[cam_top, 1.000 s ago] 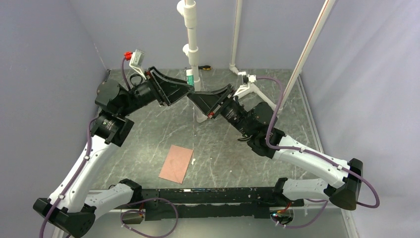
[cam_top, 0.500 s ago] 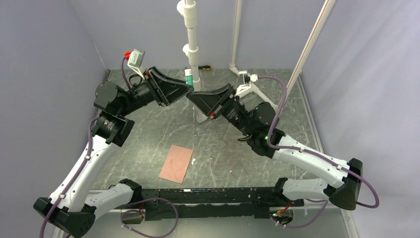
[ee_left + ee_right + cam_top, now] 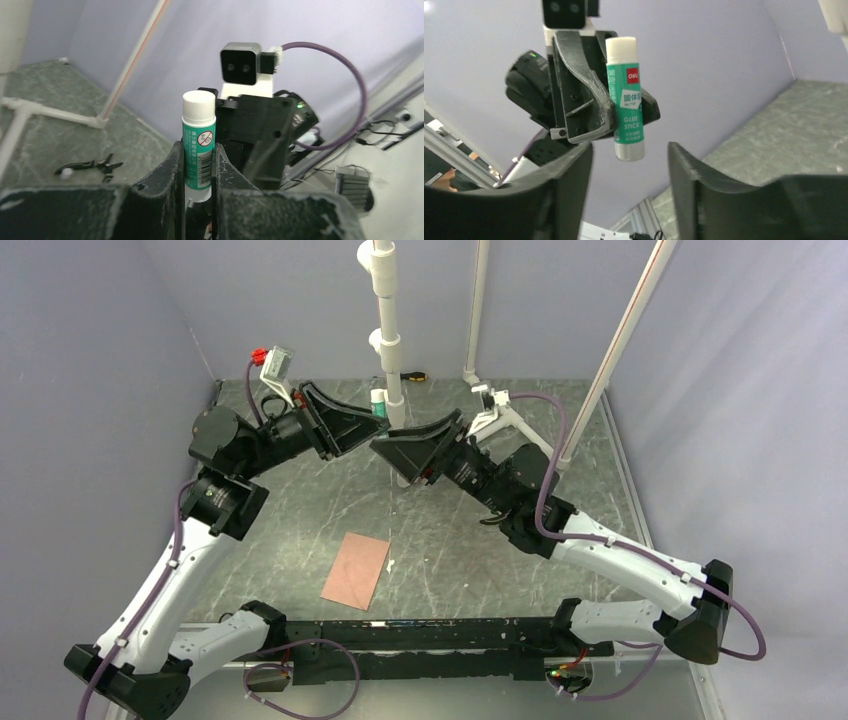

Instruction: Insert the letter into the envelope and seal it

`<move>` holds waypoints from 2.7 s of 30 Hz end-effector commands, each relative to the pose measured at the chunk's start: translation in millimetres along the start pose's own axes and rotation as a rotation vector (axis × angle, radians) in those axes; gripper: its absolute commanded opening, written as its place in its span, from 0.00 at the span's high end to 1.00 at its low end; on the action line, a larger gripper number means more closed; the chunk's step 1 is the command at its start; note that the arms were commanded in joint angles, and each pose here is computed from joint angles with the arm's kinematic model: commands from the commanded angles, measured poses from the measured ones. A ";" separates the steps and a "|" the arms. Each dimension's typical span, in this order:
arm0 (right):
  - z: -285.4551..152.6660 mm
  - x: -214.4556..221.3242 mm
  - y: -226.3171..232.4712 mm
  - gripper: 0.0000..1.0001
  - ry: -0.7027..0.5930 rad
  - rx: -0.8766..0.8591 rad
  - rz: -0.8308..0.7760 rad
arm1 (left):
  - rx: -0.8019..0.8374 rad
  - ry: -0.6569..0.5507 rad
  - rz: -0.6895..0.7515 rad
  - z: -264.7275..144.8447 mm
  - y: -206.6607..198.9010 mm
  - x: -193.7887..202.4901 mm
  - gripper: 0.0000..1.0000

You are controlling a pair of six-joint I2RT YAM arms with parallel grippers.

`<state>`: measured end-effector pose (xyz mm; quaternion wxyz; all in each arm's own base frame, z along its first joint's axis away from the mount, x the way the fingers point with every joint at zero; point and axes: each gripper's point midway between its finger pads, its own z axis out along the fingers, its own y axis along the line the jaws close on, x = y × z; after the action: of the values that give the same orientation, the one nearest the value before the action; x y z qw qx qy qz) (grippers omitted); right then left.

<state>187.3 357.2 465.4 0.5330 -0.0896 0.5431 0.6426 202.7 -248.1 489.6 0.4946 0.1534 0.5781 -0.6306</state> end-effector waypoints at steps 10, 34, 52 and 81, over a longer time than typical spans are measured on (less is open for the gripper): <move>-140.2 11.6 -159.8 0.30 0.149 0.997 -0.184 | -0.524 0.092 0.170 -55.8 86.3 28.0 0.98; -238.8 69.8 -417.4 0.43 0.556 1.587 -0.075 | -0.499 0.195 0.088 -48.7 104.8 59.2 0.97; -247.5 83.8 -463.2 0.61 0.652 1.669 -0.073 | -0.482 0.156 0.116 -47.7 100.3 51.9 0.98; -104.1 -3.9 -77.2 0.91 0.528 0.166 0.183 | 0.245 0.580 0.197 -33.8 39.4 122.3 0.97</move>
<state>237.9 242.0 322.1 0.3428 -0.1074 0.7944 0.4897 185.1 -263.6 346.8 0.3490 0.3686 0.6623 -0.5510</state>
